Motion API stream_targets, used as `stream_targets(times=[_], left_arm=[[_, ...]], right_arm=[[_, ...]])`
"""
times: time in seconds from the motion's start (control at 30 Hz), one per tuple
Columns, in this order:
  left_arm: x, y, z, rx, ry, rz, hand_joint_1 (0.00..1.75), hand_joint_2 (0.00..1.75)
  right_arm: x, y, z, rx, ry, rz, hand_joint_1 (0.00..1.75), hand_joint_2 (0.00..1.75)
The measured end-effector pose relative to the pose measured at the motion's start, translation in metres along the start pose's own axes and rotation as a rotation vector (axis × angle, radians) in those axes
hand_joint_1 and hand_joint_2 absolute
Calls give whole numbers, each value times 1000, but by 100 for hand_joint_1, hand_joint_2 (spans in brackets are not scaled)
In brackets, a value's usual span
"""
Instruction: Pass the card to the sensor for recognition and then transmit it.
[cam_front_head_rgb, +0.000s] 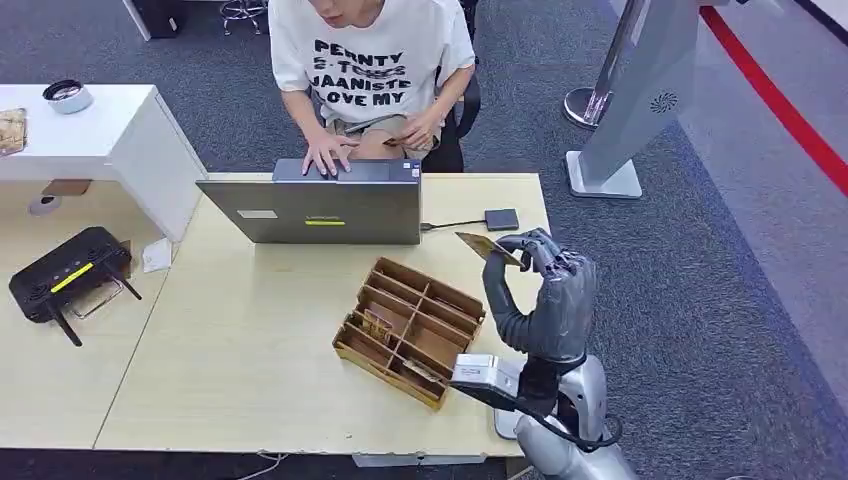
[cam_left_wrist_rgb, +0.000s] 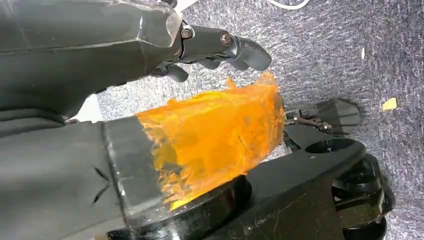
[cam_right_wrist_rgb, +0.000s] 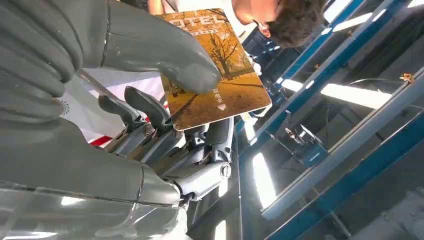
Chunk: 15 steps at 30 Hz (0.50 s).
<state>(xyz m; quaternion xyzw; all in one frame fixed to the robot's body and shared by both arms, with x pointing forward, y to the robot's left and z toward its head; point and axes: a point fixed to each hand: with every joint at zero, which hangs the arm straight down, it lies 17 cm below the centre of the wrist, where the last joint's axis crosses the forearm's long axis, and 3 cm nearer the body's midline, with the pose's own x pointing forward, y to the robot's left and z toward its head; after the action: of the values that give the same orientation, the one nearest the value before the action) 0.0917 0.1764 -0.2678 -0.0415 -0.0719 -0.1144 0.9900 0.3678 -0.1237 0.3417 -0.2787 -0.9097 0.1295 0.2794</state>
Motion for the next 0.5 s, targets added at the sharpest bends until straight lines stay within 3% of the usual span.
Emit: stream_targets(times=[0.5], left_arm=[[0, 0, 0, -1, 2, -4, 0, 0]], right_arm=[[-2, -2, -2, -9, 5, 4, 175, 175]])
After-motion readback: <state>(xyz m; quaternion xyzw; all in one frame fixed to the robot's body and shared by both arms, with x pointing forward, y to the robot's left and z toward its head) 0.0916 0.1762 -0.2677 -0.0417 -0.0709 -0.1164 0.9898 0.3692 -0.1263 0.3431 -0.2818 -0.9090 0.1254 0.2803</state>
